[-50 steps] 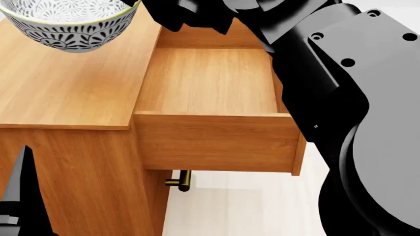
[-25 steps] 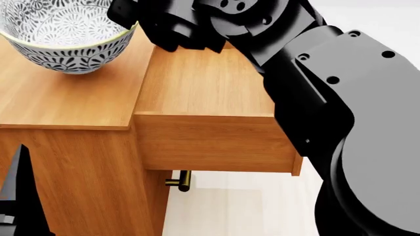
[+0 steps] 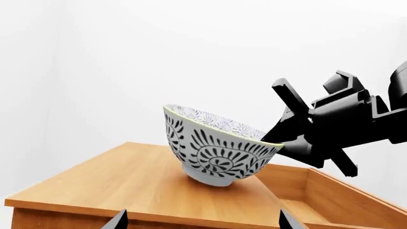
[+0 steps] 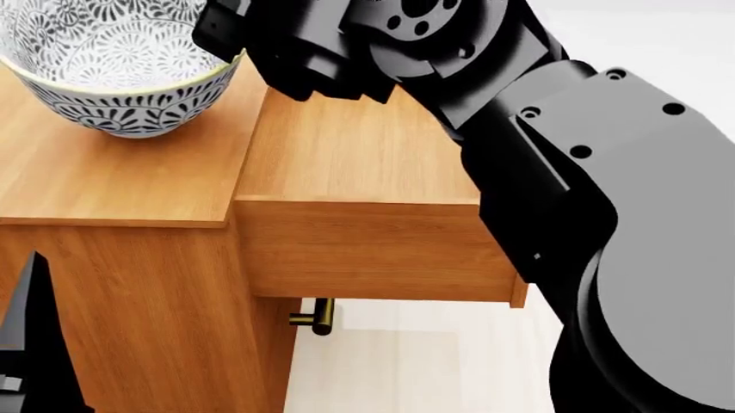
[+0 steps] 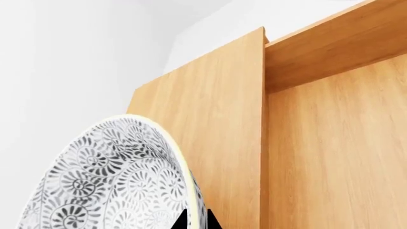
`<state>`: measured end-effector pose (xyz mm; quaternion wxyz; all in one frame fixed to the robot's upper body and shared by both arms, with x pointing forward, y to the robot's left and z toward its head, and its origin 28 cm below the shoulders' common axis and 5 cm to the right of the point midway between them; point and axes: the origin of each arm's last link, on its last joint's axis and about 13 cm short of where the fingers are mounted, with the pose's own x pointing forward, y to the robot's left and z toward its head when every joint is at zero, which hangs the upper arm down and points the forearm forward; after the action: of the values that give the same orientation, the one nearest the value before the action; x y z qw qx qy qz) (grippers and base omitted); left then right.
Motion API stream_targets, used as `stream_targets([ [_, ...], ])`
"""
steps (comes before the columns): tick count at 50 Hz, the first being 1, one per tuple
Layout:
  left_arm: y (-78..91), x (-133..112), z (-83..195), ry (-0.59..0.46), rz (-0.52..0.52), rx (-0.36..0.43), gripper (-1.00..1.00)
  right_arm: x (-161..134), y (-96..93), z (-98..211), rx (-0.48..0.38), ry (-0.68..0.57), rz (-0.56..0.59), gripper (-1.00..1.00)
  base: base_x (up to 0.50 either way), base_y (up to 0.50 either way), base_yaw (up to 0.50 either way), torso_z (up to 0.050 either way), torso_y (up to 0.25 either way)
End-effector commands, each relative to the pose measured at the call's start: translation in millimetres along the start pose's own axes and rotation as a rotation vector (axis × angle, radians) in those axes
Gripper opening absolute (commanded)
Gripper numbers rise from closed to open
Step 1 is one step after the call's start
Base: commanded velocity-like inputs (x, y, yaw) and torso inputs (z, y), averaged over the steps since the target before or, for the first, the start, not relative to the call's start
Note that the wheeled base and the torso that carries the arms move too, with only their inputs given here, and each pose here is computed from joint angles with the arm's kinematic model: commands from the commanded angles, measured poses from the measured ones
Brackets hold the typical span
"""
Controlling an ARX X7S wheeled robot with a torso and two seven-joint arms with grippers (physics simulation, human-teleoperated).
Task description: Put the bowl on top of the cabinet.
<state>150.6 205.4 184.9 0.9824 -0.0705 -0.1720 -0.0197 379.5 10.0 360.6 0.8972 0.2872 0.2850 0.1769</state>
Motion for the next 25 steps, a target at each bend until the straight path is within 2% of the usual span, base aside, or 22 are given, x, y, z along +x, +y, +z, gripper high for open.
stream_targets([
  [1,0.5,2,2,-0.029,-0.013,-0.025,1.0,3,5.6,-6,-0.027,0.005,0.047,-1.0,0.0,0.0,0.0,0.0,0.0],
  [4,0.8,2,2,-0.029,-0.011,-0.026,1.0,3,5.7,-6,-0.029,0.008,0.052,-1.0,0.0,0.0,0.0,0.0,0.0],
  [5,0.7,2,2,-0.029,-0.011,-0.026,1.0,3,5.9,-6,-0.03,0.008,0.052,1.0,0.0,0.0,0.0,0.0,0.0],
  [25,0.5,2,4,-0.032,-0.011,-0.027,1.0,-8,15.9,4,-0.032,-0.003,0.104,1.0,0.0,0.0,0.0,0.0,0.0],
])
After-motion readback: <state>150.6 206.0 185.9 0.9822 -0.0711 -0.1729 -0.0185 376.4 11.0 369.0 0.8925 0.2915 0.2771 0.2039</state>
